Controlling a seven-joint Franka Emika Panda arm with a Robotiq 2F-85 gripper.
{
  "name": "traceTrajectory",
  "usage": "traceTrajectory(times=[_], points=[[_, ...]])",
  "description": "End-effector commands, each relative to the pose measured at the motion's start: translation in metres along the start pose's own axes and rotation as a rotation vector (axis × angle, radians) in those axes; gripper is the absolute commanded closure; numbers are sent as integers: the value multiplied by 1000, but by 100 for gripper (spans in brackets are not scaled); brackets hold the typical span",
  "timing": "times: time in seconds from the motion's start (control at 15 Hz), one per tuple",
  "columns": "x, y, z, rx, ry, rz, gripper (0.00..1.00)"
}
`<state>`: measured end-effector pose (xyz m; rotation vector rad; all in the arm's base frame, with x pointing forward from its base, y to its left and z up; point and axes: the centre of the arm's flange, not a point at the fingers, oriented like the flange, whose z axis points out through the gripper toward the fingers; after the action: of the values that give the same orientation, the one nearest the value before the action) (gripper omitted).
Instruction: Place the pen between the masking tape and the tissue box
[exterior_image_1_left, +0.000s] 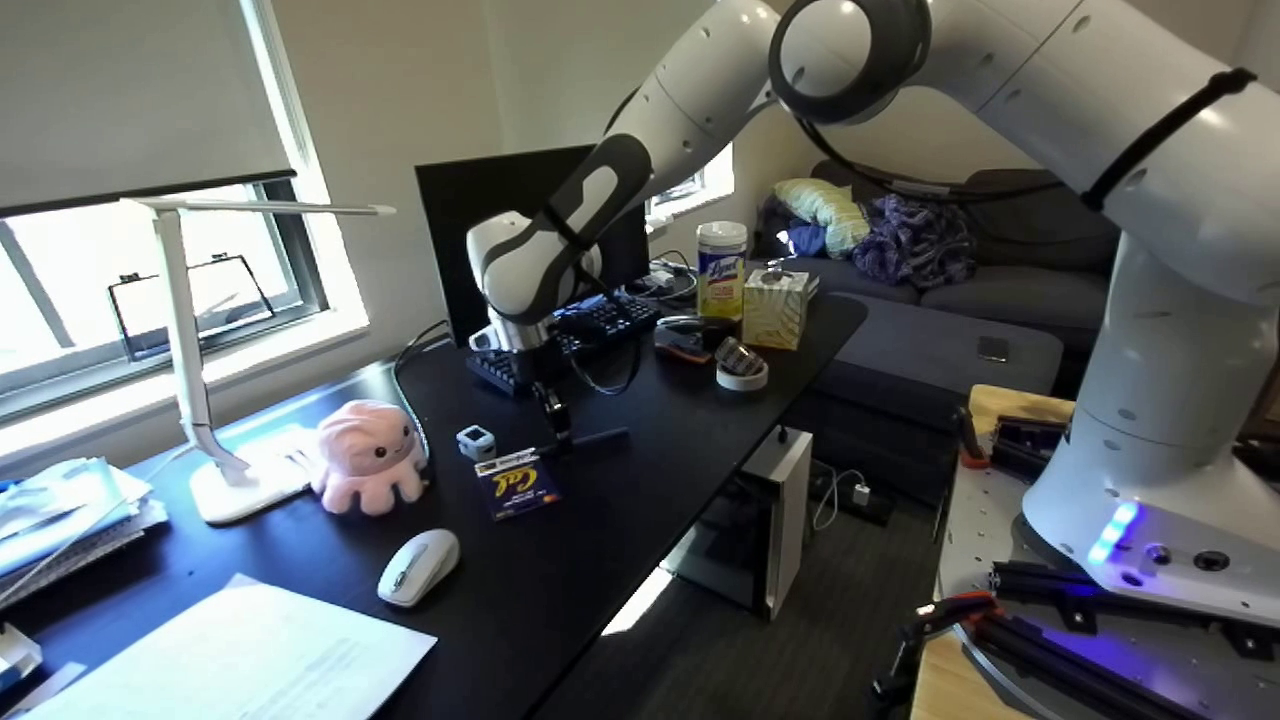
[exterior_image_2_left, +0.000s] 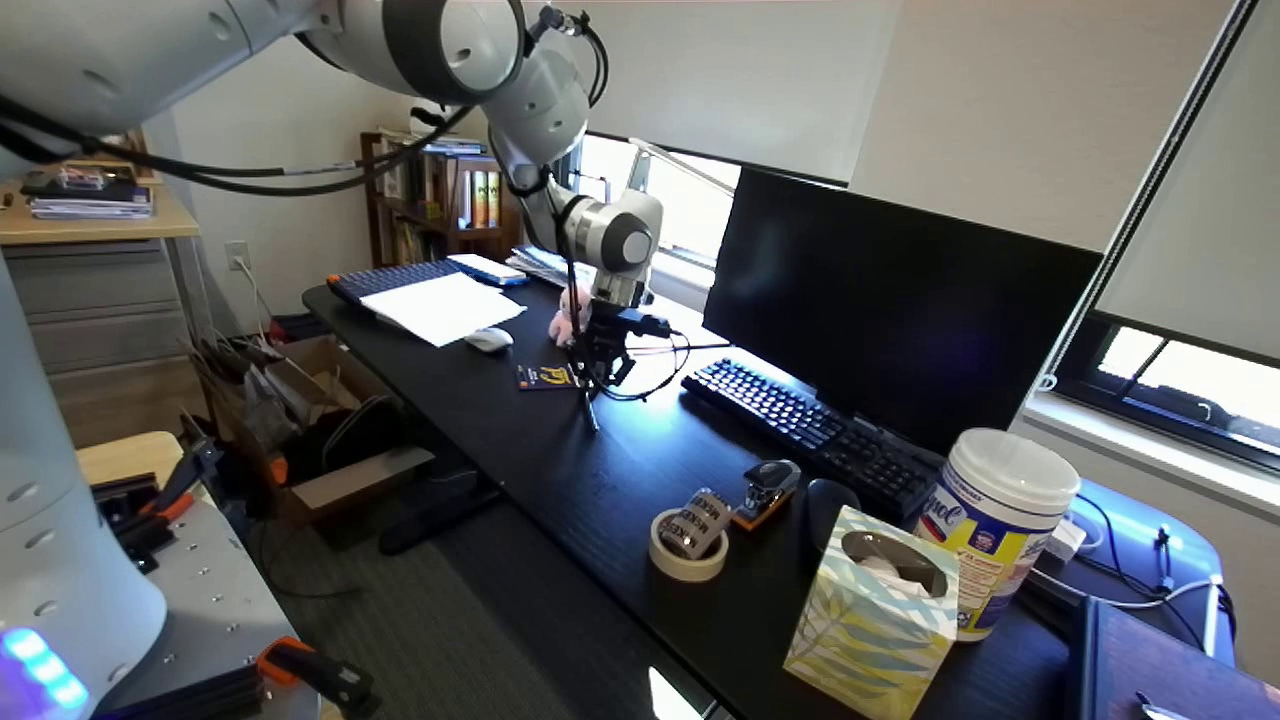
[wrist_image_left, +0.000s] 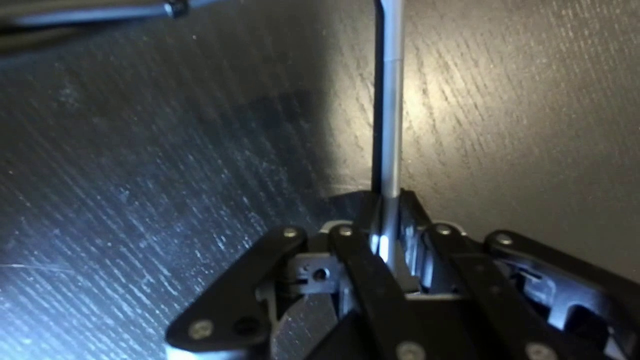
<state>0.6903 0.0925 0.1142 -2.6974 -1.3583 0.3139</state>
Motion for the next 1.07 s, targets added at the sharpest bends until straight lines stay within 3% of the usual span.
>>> traceTrajectory(times=[0.0,0.4,0.67,1.0], points=[[-29,-7,5,9,14,52,96],[-76,-4,-21,3,103,169,96],[-142,3,-74,23,160,323,96],[-230,12,-158,-43,253,549,96]])
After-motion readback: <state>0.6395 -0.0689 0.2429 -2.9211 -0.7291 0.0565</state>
